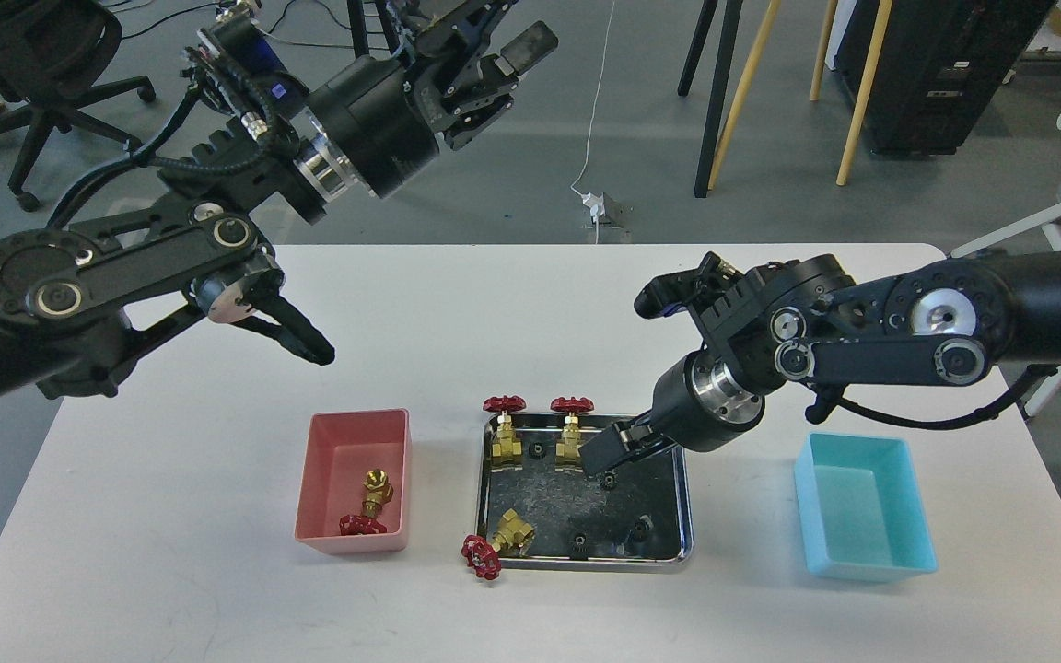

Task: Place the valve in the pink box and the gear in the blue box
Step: 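Reach the right gripper down to a small dark gear on the tray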

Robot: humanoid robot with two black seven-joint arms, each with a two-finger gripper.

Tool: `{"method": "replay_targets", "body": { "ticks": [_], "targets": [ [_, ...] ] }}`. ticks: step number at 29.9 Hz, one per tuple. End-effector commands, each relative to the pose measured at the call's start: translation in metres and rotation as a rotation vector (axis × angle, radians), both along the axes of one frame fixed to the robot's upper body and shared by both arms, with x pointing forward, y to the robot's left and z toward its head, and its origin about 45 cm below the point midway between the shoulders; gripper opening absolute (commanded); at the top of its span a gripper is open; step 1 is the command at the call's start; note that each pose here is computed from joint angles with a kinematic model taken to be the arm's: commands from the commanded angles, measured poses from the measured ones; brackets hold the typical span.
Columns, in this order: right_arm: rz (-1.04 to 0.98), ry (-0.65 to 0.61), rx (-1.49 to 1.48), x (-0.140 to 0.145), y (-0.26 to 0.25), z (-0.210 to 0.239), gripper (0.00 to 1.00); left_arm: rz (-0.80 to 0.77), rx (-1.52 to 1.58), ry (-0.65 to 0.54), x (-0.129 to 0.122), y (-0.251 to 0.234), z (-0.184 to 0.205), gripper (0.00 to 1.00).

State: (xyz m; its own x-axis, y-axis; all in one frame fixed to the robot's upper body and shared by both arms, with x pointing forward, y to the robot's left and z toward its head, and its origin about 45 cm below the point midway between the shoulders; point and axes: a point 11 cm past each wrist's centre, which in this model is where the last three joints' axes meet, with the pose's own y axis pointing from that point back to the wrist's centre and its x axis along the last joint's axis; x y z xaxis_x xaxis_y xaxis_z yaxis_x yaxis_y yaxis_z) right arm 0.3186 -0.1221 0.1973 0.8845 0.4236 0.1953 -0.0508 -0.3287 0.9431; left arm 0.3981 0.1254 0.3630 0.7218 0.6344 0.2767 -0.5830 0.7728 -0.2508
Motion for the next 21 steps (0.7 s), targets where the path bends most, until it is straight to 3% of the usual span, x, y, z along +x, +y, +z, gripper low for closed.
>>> {"method": "replay_targets", "body": {
  "ticks": [1,4,8,21],
  "targets": [
    [0.043,-0.011,-0.079,-0.005,0.002,-0.009,0.98,0.006,-0.001,0.015,-0.001,0.002,-0.007,0.81],
    [0.066,-0.007,-0.110,-0.009,0.004,-0.017,0.89,0.014,0.002,0.035,-0.004,0.007,-0.016,0.81],
    [0.083,-0.041,-0.188,-0.004,0.003,-0.032,0.58,0.015,-0.002,0.058,-0.006,0.007,-0.025,0.82],
    [0.118,-0.020,-0.222,-0.016,0.023,-0.068,0.57,-0.001,-0.016,0.098,-0.013,-0.002,-0.041,0.82]
  ]
}}
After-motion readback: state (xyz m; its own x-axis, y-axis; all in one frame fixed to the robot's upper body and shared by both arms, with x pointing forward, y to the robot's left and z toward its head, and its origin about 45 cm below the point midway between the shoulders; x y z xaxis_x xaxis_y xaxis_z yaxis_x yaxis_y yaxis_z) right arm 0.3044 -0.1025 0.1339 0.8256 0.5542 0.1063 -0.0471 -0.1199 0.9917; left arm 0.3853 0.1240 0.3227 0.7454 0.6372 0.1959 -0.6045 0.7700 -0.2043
